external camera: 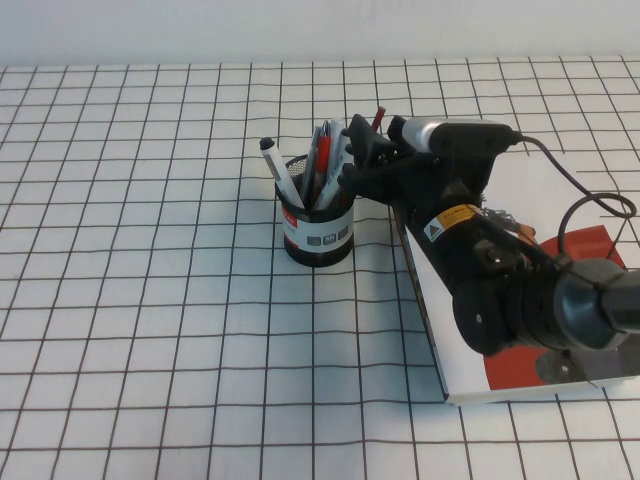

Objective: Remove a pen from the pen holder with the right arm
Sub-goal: 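Take a marker out of the pen holder and lay it on the table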

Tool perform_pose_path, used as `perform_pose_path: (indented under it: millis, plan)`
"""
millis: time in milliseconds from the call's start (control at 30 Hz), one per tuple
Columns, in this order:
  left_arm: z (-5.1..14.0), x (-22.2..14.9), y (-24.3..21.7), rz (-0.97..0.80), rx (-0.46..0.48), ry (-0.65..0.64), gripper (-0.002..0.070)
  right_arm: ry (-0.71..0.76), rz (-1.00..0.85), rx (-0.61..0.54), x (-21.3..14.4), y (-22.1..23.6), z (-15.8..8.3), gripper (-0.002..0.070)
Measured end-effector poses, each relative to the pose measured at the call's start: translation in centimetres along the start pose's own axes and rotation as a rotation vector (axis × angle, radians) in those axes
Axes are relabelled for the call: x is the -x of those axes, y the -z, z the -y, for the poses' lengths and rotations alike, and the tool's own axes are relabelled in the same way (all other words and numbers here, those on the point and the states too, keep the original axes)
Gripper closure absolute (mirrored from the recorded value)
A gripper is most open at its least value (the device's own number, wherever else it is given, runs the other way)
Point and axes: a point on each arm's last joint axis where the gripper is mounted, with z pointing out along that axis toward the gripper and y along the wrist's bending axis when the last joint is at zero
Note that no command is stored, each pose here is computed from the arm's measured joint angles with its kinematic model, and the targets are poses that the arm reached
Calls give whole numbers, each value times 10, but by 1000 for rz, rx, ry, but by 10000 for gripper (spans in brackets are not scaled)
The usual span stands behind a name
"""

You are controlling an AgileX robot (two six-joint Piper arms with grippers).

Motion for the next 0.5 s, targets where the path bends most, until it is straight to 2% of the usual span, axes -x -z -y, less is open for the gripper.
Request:
perform_pose_path:
  millis: [367, 500]
  plan:
    - [0, 0, 0, 0, 0, 0, 678, -26, -19, -30, -8, -18, 2, 304]
    - [0, 0, 0, 0, 0, 0, 678, -28, -26, -34, -8, -18, 2, 336]
